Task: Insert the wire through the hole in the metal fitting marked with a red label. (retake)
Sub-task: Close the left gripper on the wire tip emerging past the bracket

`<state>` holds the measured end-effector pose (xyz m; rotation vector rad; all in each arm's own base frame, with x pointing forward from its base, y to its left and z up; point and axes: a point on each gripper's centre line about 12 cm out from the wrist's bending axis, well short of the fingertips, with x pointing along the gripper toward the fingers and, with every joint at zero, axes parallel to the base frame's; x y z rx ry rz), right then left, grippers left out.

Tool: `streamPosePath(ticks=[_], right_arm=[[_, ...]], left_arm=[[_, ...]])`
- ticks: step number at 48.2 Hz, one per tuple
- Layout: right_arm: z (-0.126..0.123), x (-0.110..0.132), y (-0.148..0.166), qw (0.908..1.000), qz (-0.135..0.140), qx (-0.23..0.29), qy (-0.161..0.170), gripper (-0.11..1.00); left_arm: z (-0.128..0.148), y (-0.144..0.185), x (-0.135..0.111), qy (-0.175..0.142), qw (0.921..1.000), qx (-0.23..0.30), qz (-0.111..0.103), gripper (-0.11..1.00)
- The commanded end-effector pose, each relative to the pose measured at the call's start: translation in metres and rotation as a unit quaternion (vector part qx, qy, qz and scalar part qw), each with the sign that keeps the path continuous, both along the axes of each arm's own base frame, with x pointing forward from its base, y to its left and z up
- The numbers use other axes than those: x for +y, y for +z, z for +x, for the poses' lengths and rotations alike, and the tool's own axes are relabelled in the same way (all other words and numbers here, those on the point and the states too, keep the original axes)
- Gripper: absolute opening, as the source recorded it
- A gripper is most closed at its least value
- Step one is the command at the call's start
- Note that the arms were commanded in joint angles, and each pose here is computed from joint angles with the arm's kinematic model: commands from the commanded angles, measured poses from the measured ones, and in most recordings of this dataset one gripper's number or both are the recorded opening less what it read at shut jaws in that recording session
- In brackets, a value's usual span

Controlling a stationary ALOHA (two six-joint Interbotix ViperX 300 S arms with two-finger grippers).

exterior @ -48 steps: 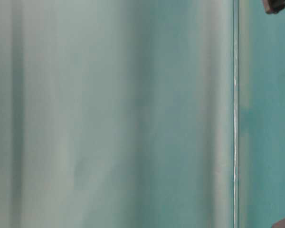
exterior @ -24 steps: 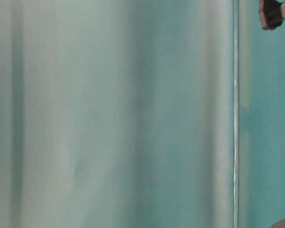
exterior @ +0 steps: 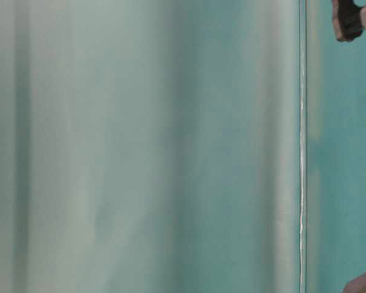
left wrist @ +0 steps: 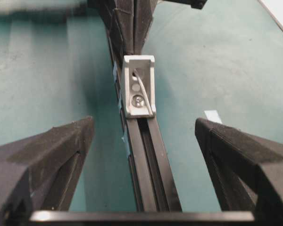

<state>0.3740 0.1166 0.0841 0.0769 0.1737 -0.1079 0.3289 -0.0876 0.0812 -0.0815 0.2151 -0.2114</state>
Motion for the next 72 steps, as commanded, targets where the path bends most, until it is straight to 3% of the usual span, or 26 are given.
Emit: streamPosePath(ticks=[1,8,34,40,59,72], right_arm=[[0.005,-0.001,0.01,0.9999,0.005,-0.016,-0.004,0.02],[0.005,-0.001,0.01,0.9998,0.005,-0.016,-0.004,0.02],[0.005,-0.001,0.009,0.9999,0.005,-0.015,-0.004,0.02],[0.005,-0.001,0.009,0.9999,0.005,-0.015,-0.004,0.02],[0.005,-0.001,0.009,0.9999,0.005,-0.015,-0.004,0.02],[0.005,-0.001,0.009,0.9999,0.005,-0.015,-0.004,0.02]], left_arm=[[0.005,0.009,0.0,0.003,0.9999,-0.015,-0.005,0.56],[0.007,0.008,0.0,0.003,0.9999,-0.009,-0.007,0.56],[0.014,0.011,-0.001,0.014,0.9985,-0.002,-0.053,0.56],[0.016,0.01,-0.001,0.014,0.9985,0.006,-0.053,0.55],[0.02,0.011,-0.003,0.015,0.9982,0.013,-0.057,0.24],[0.019,0.01,-0.003,0.015,0.9981,0.02,-0.056,-0.08]])
